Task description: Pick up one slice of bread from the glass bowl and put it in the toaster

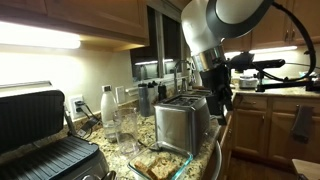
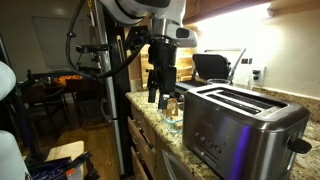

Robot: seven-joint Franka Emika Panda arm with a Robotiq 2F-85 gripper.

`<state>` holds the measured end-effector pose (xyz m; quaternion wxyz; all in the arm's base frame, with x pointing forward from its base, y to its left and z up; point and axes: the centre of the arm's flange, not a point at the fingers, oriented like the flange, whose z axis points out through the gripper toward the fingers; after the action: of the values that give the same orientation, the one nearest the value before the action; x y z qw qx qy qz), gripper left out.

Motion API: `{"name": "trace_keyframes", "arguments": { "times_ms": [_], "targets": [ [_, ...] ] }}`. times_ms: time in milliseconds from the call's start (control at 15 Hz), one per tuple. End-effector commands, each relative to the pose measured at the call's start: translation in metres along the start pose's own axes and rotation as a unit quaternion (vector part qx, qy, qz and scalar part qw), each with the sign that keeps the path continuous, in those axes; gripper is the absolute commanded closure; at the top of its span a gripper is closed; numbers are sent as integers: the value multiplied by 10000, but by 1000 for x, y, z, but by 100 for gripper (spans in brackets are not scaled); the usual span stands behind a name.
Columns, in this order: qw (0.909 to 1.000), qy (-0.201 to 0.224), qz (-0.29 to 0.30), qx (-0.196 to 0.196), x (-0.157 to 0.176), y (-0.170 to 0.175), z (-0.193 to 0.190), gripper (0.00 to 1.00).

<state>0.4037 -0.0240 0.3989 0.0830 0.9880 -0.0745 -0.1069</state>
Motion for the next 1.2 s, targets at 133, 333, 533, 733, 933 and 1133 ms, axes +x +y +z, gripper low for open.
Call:
{"name": "trace_keyframes", "arguments": {
  "times_ms": [133,333,533,733,933,1133],
  "targets": [
    [10000,-28,-81,-29,4,-9,2,0],
    [9998,-48,-193,-51,7,-20,3,0],
    [9994,-34,-327,-74,14,-34,0,0],
    [9988,25,-476,-97,24,-51,-6,0],
    [9979,97,-625,-118,38,-69,-11,0],
    [9970,141,-757,-119,51,-87,-15,0]
  ]
}}
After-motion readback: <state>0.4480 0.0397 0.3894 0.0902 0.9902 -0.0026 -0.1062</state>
